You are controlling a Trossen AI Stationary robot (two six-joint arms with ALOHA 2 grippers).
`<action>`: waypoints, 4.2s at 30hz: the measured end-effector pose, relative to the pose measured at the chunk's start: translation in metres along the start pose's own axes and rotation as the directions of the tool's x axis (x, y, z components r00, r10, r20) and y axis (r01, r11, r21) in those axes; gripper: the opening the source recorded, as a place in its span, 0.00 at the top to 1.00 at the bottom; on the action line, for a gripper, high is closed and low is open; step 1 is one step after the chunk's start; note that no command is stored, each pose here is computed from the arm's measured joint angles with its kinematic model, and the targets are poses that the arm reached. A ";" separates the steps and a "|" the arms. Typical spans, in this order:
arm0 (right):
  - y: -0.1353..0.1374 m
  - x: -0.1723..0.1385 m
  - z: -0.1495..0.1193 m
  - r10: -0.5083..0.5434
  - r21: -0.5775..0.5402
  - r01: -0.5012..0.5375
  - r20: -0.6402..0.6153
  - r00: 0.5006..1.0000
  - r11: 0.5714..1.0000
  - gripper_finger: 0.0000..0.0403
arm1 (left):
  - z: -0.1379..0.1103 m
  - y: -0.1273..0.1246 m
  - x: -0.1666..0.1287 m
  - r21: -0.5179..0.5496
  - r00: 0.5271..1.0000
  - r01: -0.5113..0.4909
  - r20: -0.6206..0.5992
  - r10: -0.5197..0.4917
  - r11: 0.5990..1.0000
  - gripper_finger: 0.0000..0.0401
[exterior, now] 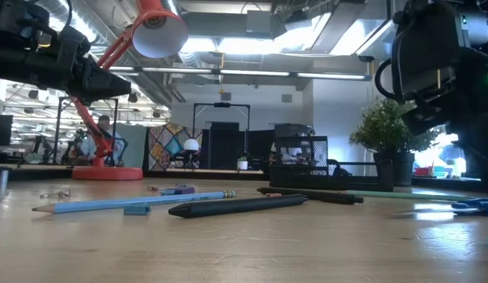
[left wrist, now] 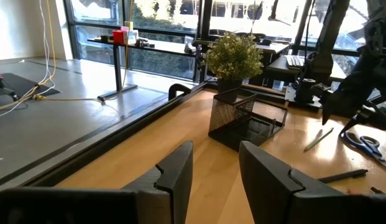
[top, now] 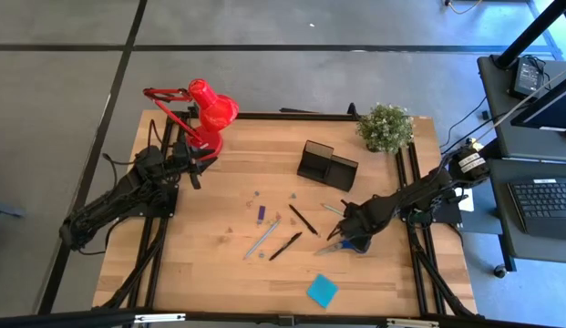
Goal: Pick and place office supplies into organizer
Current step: Put the blue pencil into the black desk organizer
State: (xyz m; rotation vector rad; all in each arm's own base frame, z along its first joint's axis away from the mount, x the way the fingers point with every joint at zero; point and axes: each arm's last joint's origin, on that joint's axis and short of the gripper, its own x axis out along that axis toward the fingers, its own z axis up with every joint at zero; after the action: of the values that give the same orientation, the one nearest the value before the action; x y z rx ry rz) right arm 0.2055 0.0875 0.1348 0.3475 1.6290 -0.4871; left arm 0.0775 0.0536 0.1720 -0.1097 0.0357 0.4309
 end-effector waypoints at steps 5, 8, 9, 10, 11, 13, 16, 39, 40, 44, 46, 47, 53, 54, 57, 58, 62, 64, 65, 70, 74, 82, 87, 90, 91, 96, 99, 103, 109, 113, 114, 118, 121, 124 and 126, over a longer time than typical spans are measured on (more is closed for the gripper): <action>-0.003 0.007 -0.002 0.029 0.010 -0.028 -0.024 0.999 1.000 0.44 | 0.000 0.000 0.000 0.000 1.000 0.000 0.000 0.000 1.000 0.69; -0.005 0.012 -0.003 0.072 0.020 -0.071 -0.041 0.997 0.997 0.44 | 0.000 0.000 0.000 0.000 1.000 -0.001 0.000 0.001 1.000 0.69; -0.005 0.012 -0.002 0.078 0.023 -0.077 -0.044 0.996 0.997 0.44 | 0.000 0.000 0.000 0.000 1.000 -0.001 0.000 0.001 1.000 0.69; -0.005 0.012 -0.002 0.081 0.025 -0.080 -0.049 0.996 0.997 0.44 | 0.000 0.000 0.000 0.000 1.000 -0.001 0.000 0.001 1.000 0.69; -0.005 0.012 -0.002 0.081 0.025 -0.080 -0.050 0.995 0.996 0.44 | 0.000 0.000 0.000 0.000 1.000 -0.001 0.000 0.001 1.000 0.69; -0.005 0.012 -0.002 0.082 0.020 -0.081 -0.051 0.995 0.997 0.46 | 0.000 0.000 0.000 0.000 1.000 -0.001 0.000 0.001 1.000 0.69; -0.004 0.012 -0.002 0.083 0.009 -0.083 -0.049 0.995 0.997 0.51 | 0.000 0.000 0.000 0.000 1.000 -0.001 0.000 0.001 1.000 0.69; -0.005 0.012 -0.002 0.060 -0.010 -0.060 -0.019 0.998 0.998 0.74 | 0.000 0.000 0.000 0.000 1.000 -0.001 0.000 0.001 1.000 0.69; -0.005 0.012 -0.002 0.058 -0.010 -0.058 -0.017 0.998 0.998 0.74 | 0.000 0.000 0.000 0.000 1.000 -0.001 0.000 0.001 1.000 0.69; -0.005 0.012 -0.001 0.055 -0.034 -0.056 -0.013 0.998 0.998 0.74 | 0.000 0.000 0.000 0.000 1.000 -0.001 0.000 0.001 1.000 0.69; -0.005 0.012 -0.001 0.054 -0.037 -0.054 -0.011 0.998 0.998 0.74 | 0.000 0.000 0.000 0.000 1.000 -0.001 0.000 0.001 1.000 0.69; -0.005 0.012 -0.001 0.054 -0.037 -0.054 -0.011 0.999 0.998 0.74 | 0.000 0.000 0.000 0.000 1.000 -0.001 0.000 0.001 1.000 0.69; -0.004 0.012 -0.001 0.051 -0.041 -0.051 0.005 0.999 0.998 0.74 | 0.000 0.000 0.000 0.000 1.000 -0.001 0.000 0.001 1.000 0.69; -0.004 0.012 -0.001 0.051 -0.041 -0.051 0.007 0.999 0.998 0.74 | 0.000 0.000 0.000 0.000 1.000 -0.001 0.000 0.001 1.000 0.69; -0.004 0.012 0.000 0.051 -0.040 -0.050 0.009 0.999 0.998 0.74 | 0.000 0.000 0.000 0.001 1.000 -0.001 0.000 0.001 1.000 0.69; -0.004 0.012 0.000 0.050 -0.039 -0.050 0.009 0.999 0.998 0.74 | 0.000 0.000 0.000 0.001 1.000 -0.001 0.000 0.001 1.000 0.69; -0.004 0.012 0.000 0.049 -0.039 -0.048 0.009 0.999 0.998 0.74 | 0.000 0.000 0.000 0.009 1.000 -0.001 0.000 0.001 1.000 0.69; -0.004 0.012 0.000 0.049 -0.039 -0.048 0.010 0.999 0.998 0.74 | 0.000 0.000 0.000 0.011 1.000 -0.001 0.000 0.001 1.000 0.69; -0.004 0.012 0.000 0.048 -0.038 -0.047 0.010 0.999 0.998 0.75 | 0.000 0.000 0.000 0.011 1.000 -0.001 0.000 0.001 1.000 0.69; -0.005 0.012 0.000 0.043 -0.035 -0.042 0.016 0.999 0.998 0.83 | 0.000 0.000 0.000 0.011 1.000 -0.001 0.000 0.001 1.000 0.69; -0.005 0.012 0.000 0.037 -0.035 -0.036 0.019 0.999 0.999 0.90 | 0.000 0.000 0.000 0.010 1.000 -0.001 0.000 0.001 1.000 0.69; -0.005 0.012 0.000 0.035 -0.035 -0.034 0.019 0.999 0.999 0.93 | 0.000 0.000 0.000 0.010 1.000 -0.001 0.000 0.001 1.000 0.69; -0.005 0.012 0.000 0.036 -0.038 -0.036 0.018 0.999 0.999 0.94 | 0.000 0.000 0.000 0.010 1.000 -0.001 0.000 0.001 1.000 0.69; -0.007 0.008 -0.002 0.048 -0.035 -0.047 0.018 0.999 0.998 0.94 | 0.000 0.000 0.000 0.010 1.000 -0.001 0.000 0.001 1.000 0.69; -0.007 0.005 -0.002 0.054 -0.033 -0.053 0.024 0.998 0.998 0.94 | 0.000 0.000 0.000 0.010 1.000 -0.001 0.000 0.001 1.000 0.69; -0.007 -0.017 0.001 0.060 -0.030 -0.057 0.093 0.994 0.998 0.94 | 0.000 0.000 0.000 0.011 1.000 -0.001 0.000 0.001 1.000 0.69; -0.009 -0.026 -0.001 0.028 -0.037 -0.026 0.067 0.997 0.999 0.94 | 0.000 0.000 0.000 0.011 1.000 -0.001 0.000 0.001 1.000 0.69; -0.008 -0.045 0.000 -0.001 -0.051 0.004 0.066 0.998 0.999 0.94 | 0.000 0.000 0.000 0.010 1.000 -0.001 0.000 0.001 1.000 0.69; -0.006 -0.072 0.007 -0.048 -0.100 0.063 0.148 0.988 0.993 0.94 | 0.002 -0.002 0.001 -0.046 0.999 0.027 0.022 -0.026 0.999 0.69; -0.003 -0.090 0.016 -0.049 -0.119 0.081 0.255 0.966 0.990 0.94 | 0.006 -0.009 0.004 -0.028 0.993 0.106 0.054 -0.104 0.994 0.65; -0.003 -0.094 0.019 -0.047 -0.116 0.081 0.270 0.962 0.990 0.94 | 0.009 -0.011 0.005 -0.016 0.988 0.132 0.079 -0.130 0.991 0.64; -0.007 -0.108 0.031 -0.026 -0.106 0.062 0.313 0.949 0.992 0.94 | 0.018 -0.024 0.010 0.133 0.952 0.242 0.156 -0.262 0.961 0.58; -0.011 -0.118 0.042 -0.001 -0.069 0.026 0.340 0.940 0.997 0.94 | 0.021 -0.037 0.014 0.303 0.916 0.299 0.177 -0.361 0.905 0.55; -0.015 -0.126 0.051 0.028 -0.034 -0.017 0.360 0.933 0.999 0.94 | 0.021 -0.050 0.021 0.442 0.887 0.317 0.175 -0.428 0.839 0.55; -0.017 -0.131 0.057 0.055 -0.016 -0.052 0.375 0.925 0.998 0.94 | 0.022 -0.059 0.026 0.512 0.886 0.311 0.149 -0.440 0.800 0.57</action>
State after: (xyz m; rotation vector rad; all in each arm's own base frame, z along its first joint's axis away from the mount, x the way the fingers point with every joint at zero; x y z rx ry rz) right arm 0.2612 0.0516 0.2628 0.2741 1.2448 -0.4751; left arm 0.1258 0.0138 0.1981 0.4277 -0.1414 0.0173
